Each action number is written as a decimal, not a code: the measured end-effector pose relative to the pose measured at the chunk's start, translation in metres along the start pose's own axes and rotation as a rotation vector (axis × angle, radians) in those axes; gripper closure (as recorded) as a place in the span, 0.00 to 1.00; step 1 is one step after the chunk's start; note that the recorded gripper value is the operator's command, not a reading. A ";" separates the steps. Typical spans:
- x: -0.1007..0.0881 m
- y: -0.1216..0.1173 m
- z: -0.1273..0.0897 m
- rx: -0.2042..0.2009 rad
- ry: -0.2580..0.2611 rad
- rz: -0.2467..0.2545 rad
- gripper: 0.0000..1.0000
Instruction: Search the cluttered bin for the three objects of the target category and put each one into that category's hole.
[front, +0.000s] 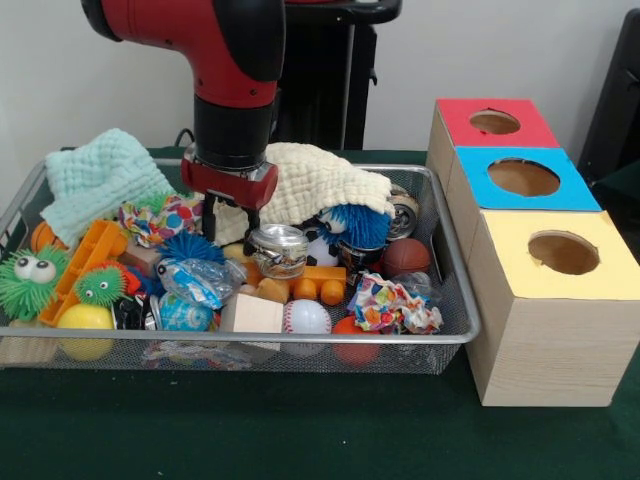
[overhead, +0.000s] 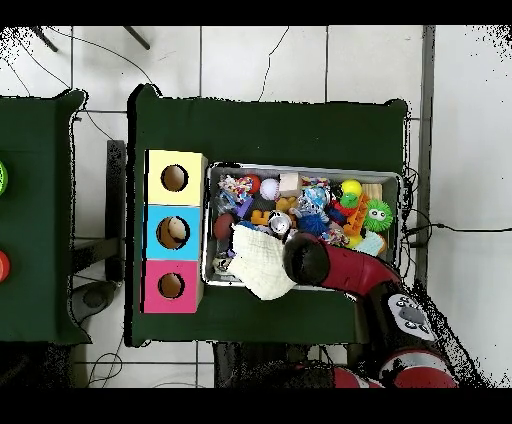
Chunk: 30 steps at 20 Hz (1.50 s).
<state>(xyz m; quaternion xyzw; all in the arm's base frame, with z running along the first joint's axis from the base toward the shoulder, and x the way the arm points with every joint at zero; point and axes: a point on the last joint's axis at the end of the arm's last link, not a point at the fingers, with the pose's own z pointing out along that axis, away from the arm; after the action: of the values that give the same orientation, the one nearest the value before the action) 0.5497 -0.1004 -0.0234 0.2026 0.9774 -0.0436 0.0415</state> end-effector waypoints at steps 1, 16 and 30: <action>-0.001 0.000 -0.001 0.000 -0.001 0.001 0.00; -0.031 -0.003 -0.013 0.008 -0.017 0.021 0.00; -0.063 -0.003 -0.007 0.009 -0.064 0.025 0.00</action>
<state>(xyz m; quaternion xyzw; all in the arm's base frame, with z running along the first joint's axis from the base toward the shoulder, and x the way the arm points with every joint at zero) 0.6055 -0.1276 -0.0103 0.2135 0.9728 -0.0539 0.0725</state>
